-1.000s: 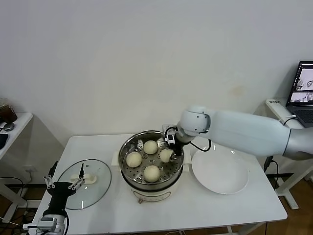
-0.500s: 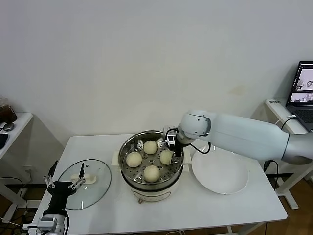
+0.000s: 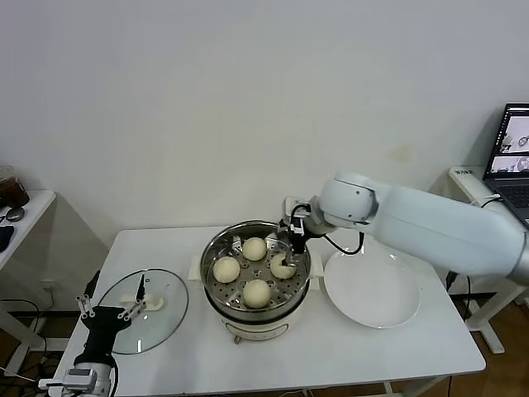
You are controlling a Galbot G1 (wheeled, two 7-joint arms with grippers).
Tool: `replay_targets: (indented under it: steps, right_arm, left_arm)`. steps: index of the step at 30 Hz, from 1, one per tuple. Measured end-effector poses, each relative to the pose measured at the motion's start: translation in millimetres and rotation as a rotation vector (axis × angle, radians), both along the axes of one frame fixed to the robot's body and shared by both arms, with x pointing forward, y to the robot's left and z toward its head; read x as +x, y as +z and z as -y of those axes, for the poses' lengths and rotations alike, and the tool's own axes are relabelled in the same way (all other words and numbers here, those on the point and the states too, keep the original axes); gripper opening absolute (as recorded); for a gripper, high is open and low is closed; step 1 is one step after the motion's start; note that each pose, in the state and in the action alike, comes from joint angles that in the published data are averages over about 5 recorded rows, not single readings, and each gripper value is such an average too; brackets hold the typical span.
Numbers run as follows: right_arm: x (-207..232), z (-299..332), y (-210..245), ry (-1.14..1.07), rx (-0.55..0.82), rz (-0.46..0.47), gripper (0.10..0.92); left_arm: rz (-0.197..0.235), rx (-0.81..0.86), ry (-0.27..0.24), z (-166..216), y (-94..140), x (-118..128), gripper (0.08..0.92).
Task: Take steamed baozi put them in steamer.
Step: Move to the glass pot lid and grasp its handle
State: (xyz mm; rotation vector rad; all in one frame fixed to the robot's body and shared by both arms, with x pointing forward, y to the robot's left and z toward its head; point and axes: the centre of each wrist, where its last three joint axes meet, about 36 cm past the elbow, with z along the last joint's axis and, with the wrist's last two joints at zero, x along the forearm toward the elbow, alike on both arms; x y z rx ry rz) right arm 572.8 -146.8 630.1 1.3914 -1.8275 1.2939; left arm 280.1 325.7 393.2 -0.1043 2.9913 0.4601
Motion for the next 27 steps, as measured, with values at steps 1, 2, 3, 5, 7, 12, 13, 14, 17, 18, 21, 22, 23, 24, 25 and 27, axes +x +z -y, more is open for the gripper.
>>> replay_targets:
  steps: [1, 2, 3, 5, 7, 12, 13, 14, 17, 18, 21, 22, 23, 24, 25, 27]
  right_arm:
    - [-3.7, 5.1, -2.1, -0.009, 0.033, 0.019, 0.823]
    - [-7.6, 10.7, -5.4, -0.020, 0.067, 0.038, 0.823]
    - [-11.6, 16.8, -9.5, -0.032, 0.104, 0.057, 0.823]
    - [-20.2, 30.0, -21.0, -0.059, 0.183, 0.098, 0.823]
    - [-28.8, 43.1, -35.6, -0.089, 0.262, 0.139, 0.823]
    - [-50.2, 72.3, -80.3, -0.161, 0.456, 0.257, 0.823]
    - [-54.3, 77.4, -89.2, -0.173, 0.493, 0.284, 0.823]
    - [-58.3, 82.1, -97.9, -0.183, 0.529, 0.311, 0.823]
    - [-72.2, 95.0, -126.5, -0.218, 0.640, 0.392, 0.823]
    - [-77.8, 98.9, -137.1, -0.232, 0.678, 0.416, 0.823]
    - [-97.5, 111.3, -169.6, -0.281, 0.782, 0.479, 0.823]
    - [-104.9, 115.9, -180.0, -0.300, 0.813, 0.500, 0.823]
    - [-112.6, 120.5, -189.6, -0.321, 0.841, 0.521, 0.823]
    - [-120.8, 125.2, -199.0, -0.343, 0.867, 0.542, 0.823]
    - [-129.6, 129.9, -208.0, -0.368, 0.891, 0.562, 0.823]
    - [-148.7, 139.4, -224.4, -0.425, 0.930, 0.597, 0.823]
  left_arm:
    - [0.002, -0.004, -0.001, 0.6, 0.5, -0.2, 0.823]
    - [0.004, -0.009, -0.001, 1.2, 1.0, -0.5, 0.823]
    - [0.006, -0.013, -0.002, 1.7, 1.6, -0.8, 0.823]
    - [0.008, -0.019, -0.004, 2.6, 2.5, -1.4, 0.823]
    - [0.010, -0.021, -0.008, 3.9, 3.2, -1.7, 0.823]
    - [0.014, -0.023, -0.019, 11.0, 5.4, -2.2, 0.823]
    - [0.014, -0.023, -0.022, 12.7, 5.8, -2.3, 0.823]
    - [0.013, -0.022, -0.025, 14.2, 6.0, -2.3, 0.823]
    - [0.006, -0.021, -0.032, 18.2, 5.6, -2.4, 0.823]
    - [0.004, -0.019, -0.033, 19.3, 5.4, -2.2, 0.823]
    - [-0.004, -0.009, -0.031, 21.9, 3.9, -1.2, 0.823]
    - [-0.009, -0.003, -0.030, 22.3, 3.2, -0.7, 0.823]
    - [-0.014, 0.004, -0.027, 22.5, 2.3, -0.4, 0.823]
    - [-0.020, 0.012, -0.024, 22.5, 1.1, -0.1, 0.823]
    - [-0.026, 0.021, -0.021, 22.3, -0.1, 0.1, 0.823]
    - [-0.037, 0.041, -0.014, 21.8, -2.8, 0.5, 0.823]
